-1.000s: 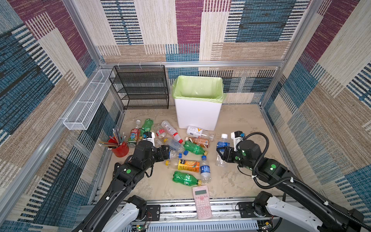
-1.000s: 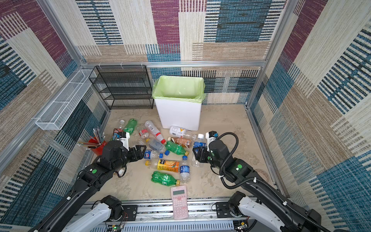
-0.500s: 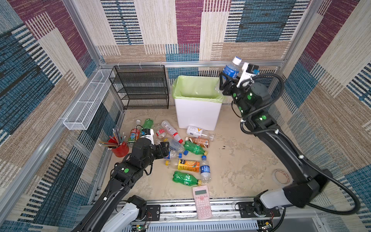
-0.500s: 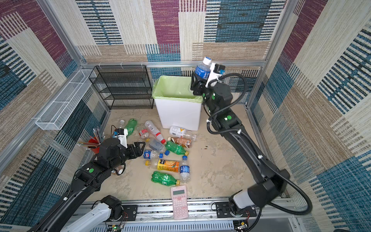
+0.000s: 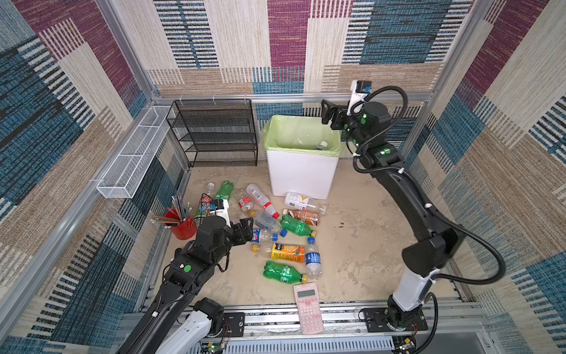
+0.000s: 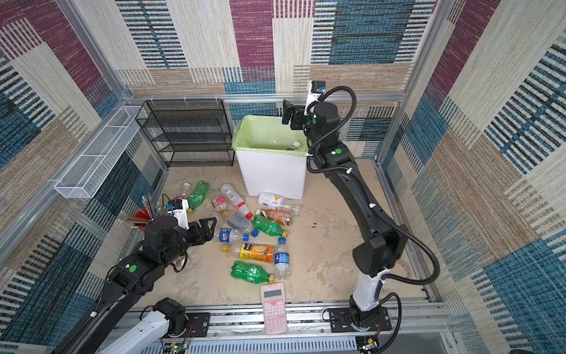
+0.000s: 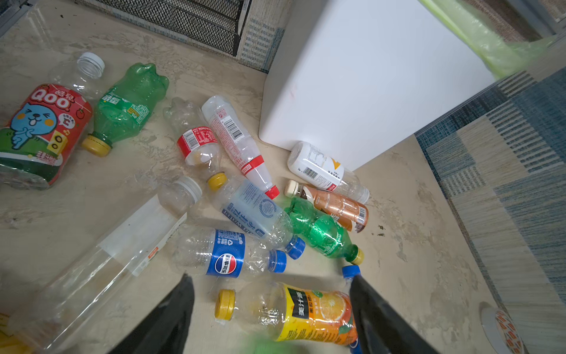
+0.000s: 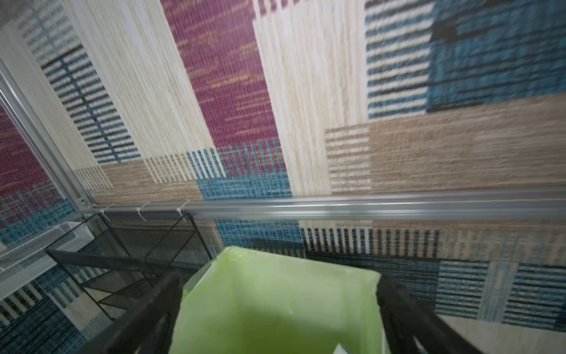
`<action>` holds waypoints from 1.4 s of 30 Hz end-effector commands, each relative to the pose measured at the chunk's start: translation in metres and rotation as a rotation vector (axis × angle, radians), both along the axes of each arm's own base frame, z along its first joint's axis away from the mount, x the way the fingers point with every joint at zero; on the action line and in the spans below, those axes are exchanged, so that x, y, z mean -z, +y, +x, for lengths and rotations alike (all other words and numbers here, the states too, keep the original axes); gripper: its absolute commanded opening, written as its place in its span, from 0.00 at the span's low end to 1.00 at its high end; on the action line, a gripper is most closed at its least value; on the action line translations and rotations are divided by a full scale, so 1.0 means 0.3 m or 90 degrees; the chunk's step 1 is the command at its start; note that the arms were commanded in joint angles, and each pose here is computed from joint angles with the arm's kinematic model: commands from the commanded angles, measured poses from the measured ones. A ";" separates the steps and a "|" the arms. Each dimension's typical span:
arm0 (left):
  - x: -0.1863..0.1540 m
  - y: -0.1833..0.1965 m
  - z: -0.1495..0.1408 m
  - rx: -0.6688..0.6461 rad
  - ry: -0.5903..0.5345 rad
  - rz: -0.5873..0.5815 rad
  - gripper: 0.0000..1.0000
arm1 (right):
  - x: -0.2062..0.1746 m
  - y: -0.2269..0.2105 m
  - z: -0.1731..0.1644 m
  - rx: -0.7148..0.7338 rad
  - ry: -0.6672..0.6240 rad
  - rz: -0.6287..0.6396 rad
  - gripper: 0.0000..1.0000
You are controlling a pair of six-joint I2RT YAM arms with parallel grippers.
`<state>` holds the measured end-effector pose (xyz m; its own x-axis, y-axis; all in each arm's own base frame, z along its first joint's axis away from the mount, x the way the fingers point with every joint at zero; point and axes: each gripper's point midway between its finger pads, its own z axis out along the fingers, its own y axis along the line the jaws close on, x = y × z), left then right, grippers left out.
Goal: Throw the plastic bottles in the bin
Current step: Throw the plastic bottle into the trash bin, then pick up the plastic bottle from the middle-left of the table.
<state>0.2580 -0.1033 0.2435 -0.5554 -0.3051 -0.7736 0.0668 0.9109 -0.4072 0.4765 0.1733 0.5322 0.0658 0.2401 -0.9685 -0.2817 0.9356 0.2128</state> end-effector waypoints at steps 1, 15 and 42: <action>0.020 -0.002 0.007 0.006 0.009 0.017 0.81 | -0.152 -0.151 -0.334 0.007 -0.068 0.068 0.93; 0.222 -0.039 -0.039 -0.013 0.224 -0.018 0.72 | 1.290 -0.170 -0.674 -0.012 0.562 0.136 0.84; 0.324 0.358 0.011 -0.241 0.403 0.142 0.74 | 1.449 -0.130 -0.736 -0.081 0.604 0.093 0.85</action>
<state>0.2784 -0.0212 0.1554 -0.7998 -0.3929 -0.4538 -0.3612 0.9188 -0.1590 0.2499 0.1299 0.0882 -0.7799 0.3271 -0.5336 0.0121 0.8603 0.5097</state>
